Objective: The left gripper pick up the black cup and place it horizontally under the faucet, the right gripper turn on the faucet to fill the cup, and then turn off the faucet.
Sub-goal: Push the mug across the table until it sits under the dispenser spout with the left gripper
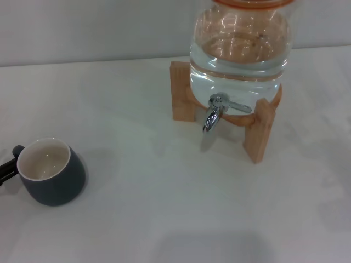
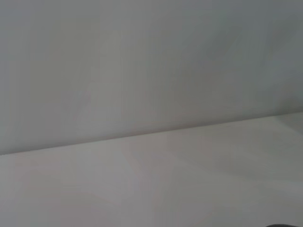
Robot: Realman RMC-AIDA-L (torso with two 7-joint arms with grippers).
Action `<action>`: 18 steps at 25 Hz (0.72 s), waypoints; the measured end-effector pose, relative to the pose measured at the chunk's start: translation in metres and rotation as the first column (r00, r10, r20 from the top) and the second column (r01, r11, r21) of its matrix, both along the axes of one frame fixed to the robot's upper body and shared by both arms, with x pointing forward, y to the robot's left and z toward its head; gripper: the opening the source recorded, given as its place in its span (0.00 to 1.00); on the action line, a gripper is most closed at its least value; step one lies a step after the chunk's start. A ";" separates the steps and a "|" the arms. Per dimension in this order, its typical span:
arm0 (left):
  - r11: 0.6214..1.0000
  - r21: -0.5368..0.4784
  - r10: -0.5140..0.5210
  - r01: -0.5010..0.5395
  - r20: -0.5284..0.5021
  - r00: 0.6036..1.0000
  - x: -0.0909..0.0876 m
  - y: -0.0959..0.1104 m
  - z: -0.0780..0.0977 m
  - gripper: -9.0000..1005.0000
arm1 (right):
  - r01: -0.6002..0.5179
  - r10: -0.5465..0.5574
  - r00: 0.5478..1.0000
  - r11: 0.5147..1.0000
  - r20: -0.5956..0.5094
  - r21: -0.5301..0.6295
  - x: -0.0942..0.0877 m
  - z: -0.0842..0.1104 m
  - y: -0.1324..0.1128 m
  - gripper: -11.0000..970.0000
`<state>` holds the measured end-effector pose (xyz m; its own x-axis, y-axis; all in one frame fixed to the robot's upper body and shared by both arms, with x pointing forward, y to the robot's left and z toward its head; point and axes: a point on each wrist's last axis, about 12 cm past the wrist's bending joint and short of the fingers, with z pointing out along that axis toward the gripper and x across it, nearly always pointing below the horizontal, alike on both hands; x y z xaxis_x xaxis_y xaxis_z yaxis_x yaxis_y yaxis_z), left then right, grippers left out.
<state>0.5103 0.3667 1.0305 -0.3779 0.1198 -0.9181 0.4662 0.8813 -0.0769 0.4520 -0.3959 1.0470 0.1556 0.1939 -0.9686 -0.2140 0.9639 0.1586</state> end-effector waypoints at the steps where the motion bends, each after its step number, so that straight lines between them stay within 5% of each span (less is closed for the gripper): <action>1: 1.000 0.001 0.000 0.000 0.001 1.000 0.000 0.000 0.000 0.84 | 0.000 0.000 1.000 1.000 0.000 0.000 0.000 0.000 0.000 0.87; 14: 0.999 0.030 -0.029 0.029 0.017 0.999 0.004 -0.002 0.003 0.83 | -0.002 0.002 1.000 1.000 -0.001 0.000 0.000 0.000 0.000 0.87; 18: 0.999 0.038 -0.034 0.034 0.015 0.999 0.007 -0.004 0.003 0.76 | -0.002 0.002 1.000 1.000 -0.001 0.000 0.000 0.000 0.000 0.87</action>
